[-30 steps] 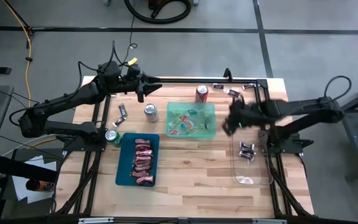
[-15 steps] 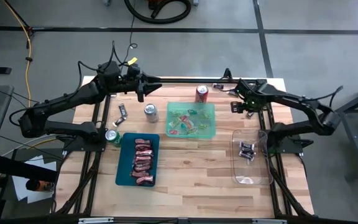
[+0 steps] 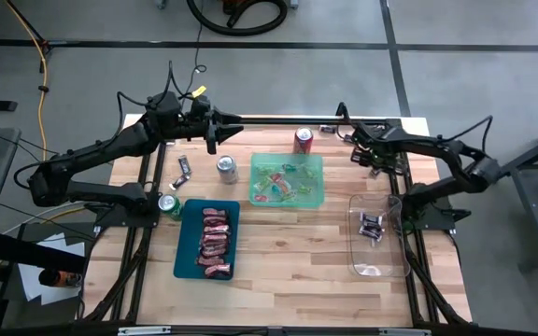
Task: Organize candy in baskets
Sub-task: Put the white brown chocolate into the transparent bin
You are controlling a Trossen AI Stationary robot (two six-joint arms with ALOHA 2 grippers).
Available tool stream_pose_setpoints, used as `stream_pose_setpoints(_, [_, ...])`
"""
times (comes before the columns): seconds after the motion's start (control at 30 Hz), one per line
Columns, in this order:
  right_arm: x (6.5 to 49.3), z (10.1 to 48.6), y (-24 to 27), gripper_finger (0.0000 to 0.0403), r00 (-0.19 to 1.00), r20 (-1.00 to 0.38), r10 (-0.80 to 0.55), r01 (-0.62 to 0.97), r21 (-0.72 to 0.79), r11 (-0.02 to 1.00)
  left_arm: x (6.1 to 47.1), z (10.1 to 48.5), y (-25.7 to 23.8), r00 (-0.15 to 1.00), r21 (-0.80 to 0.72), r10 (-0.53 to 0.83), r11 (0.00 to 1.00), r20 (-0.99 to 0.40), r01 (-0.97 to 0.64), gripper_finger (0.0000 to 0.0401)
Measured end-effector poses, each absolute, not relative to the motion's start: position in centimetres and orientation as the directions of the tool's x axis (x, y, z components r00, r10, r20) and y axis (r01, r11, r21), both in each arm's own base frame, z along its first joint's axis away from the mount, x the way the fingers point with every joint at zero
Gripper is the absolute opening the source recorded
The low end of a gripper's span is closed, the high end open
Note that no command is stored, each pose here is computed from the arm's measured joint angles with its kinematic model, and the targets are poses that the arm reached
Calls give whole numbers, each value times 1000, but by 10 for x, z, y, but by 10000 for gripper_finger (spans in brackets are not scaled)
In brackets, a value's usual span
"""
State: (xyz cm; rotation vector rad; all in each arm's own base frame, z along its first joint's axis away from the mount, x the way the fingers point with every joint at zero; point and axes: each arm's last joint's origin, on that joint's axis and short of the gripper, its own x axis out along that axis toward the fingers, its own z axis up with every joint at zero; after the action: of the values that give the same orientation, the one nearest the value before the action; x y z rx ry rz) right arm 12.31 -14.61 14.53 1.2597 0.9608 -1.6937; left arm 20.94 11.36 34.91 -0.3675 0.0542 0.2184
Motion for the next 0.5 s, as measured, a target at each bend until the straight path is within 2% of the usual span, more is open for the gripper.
stream_pose_setpoints(0.2, [117,128,-140,227,-228,-965,-128,868,-142,-475,209,349,114,975,-371,203,902,-92,-223,195])
stream_pose_setpoints(0.3, [115,124,-137,202,-233,-964,-127,868,-147,-474,209,349,114,975,-376,203,899,-92,-223,195])
stream_pose_setpoints(0.4, [116,124,-135,143,-242,-960,-137,879,-158,-450,209,349,114,975,-375,204,900,-89,-223,195])
stream_pose_setpoints(0.5, [118,128,-132,47,-271,-949,-162,908,-196,-370,205,352,115,973,-371,218,900,-73,-229,195])
